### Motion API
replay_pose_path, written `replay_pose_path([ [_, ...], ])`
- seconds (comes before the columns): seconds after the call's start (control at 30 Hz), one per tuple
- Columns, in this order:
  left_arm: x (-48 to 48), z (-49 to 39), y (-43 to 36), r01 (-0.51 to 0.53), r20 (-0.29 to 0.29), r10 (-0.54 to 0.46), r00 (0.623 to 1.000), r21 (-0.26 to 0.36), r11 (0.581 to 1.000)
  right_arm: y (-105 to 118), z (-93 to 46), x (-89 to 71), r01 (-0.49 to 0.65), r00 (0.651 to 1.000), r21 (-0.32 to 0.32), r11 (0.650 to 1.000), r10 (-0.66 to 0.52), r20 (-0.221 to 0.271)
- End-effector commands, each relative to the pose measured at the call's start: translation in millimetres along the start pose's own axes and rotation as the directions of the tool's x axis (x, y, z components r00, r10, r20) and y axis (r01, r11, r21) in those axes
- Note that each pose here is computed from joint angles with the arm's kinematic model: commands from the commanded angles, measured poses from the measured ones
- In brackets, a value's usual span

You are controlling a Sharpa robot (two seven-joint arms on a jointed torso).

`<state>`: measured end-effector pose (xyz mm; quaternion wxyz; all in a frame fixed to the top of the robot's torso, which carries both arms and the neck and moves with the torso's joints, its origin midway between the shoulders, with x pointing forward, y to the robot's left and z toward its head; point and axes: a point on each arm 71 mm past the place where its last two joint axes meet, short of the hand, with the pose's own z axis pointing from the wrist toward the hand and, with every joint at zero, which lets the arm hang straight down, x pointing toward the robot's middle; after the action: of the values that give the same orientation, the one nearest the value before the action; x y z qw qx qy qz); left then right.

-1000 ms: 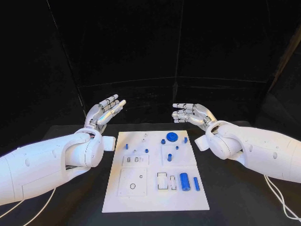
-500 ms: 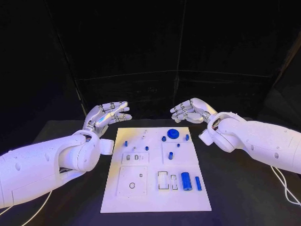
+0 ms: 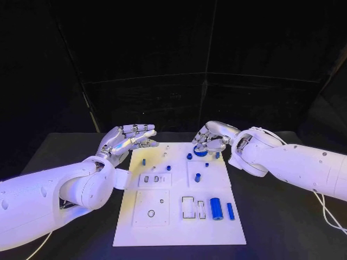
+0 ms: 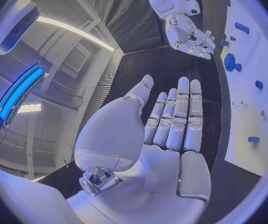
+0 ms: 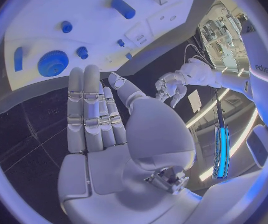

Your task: Assemble the parts on the task board

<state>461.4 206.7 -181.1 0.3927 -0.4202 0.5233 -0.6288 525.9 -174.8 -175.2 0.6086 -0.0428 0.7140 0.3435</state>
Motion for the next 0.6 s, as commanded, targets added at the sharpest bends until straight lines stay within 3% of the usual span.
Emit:
replay_pose_path([
  [0.03, 4.8, 0.5, -4.8, -0.015, -0.038, 0.015, 0.999, 0.006, 1.000, 3, 2.1, 1.1, 0.222, 0.975, 0.038, 0.974, -0.221, -0.035],
  [0.6, 12.9, 0.4, -10.5, -0.004, -0.070, 0.005, 0.998, 0.006, 1.000, 16, 12.5, 1.0, 0.324, 0.945, 0.048, 0.945, -0.322, -0.050],
])
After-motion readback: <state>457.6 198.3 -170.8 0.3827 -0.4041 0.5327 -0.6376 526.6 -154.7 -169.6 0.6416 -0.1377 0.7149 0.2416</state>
